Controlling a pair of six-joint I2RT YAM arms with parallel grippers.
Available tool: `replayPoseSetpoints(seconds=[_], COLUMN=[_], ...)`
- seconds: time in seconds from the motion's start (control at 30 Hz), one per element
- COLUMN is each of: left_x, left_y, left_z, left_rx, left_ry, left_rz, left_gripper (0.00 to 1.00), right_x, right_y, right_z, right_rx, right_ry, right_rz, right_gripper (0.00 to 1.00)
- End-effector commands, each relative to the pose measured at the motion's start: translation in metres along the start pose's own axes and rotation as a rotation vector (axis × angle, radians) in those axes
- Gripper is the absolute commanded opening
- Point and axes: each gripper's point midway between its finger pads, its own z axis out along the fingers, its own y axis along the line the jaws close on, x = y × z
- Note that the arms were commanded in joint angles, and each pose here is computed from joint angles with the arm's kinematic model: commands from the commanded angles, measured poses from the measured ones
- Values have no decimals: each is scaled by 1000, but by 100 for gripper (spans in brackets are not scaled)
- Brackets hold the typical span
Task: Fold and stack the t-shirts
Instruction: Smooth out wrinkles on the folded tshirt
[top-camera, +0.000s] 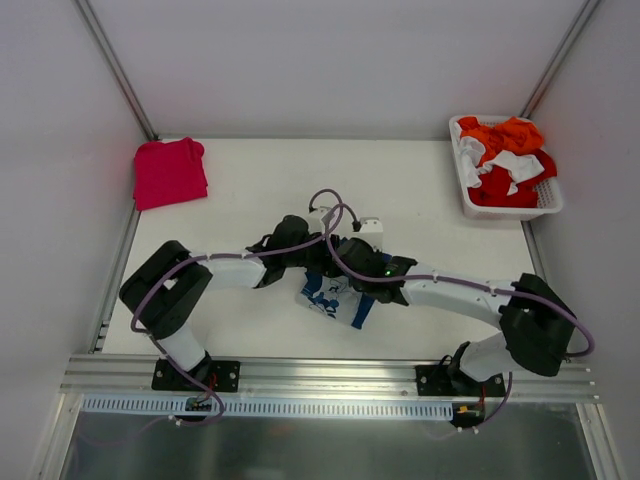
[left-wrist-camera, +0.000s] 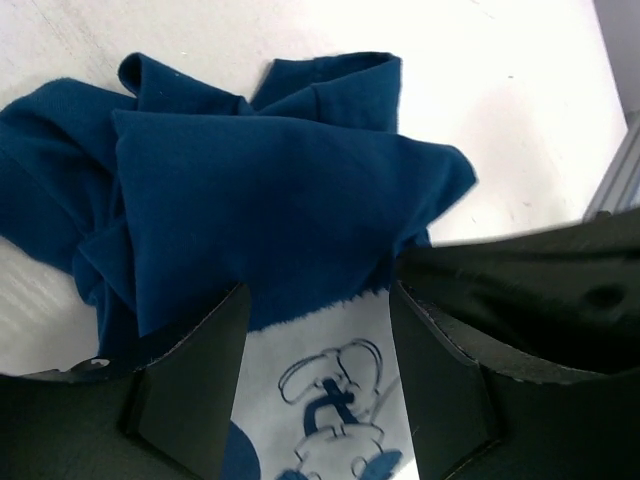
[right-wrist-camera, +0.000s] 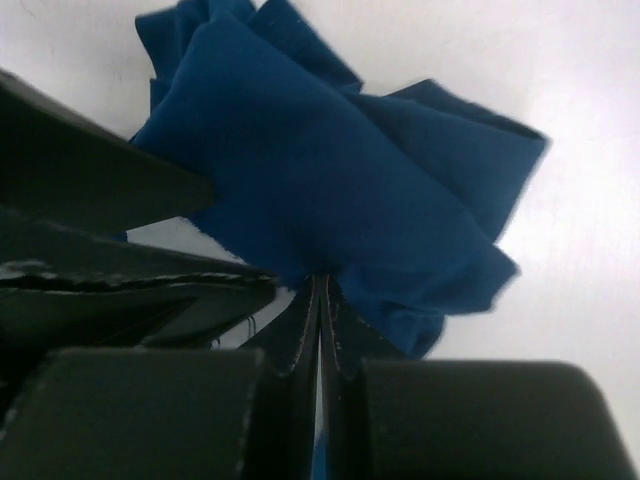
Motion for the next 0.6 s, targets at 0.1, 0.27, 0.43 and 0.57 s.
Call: replayPoseSetpoints(seconds=[0.1, 0.27, 0.43, 0.57], left_x=[-22, -11, 13, 22], left_y=[-3, 20, 50, 57], left_z=[26, 39, 32, 11], left_rx=[41, -51, -144, -191], left_ry=[-51, 1, 21, -3], left_rz=[25, -15, -86, -124], left_gripper=[57, 54, 52, 51], right_x=[12, 28, 40, 40], right_y=[19, 6, -21, -38], right_z=[29, 38, 29, 20], right_rx=[-90, -42, 87, 144], right_ry=[70, 132, 194, 194], right_rz=[73, 73, 66, 67], right_gripper=[1, 1, 1, 0])
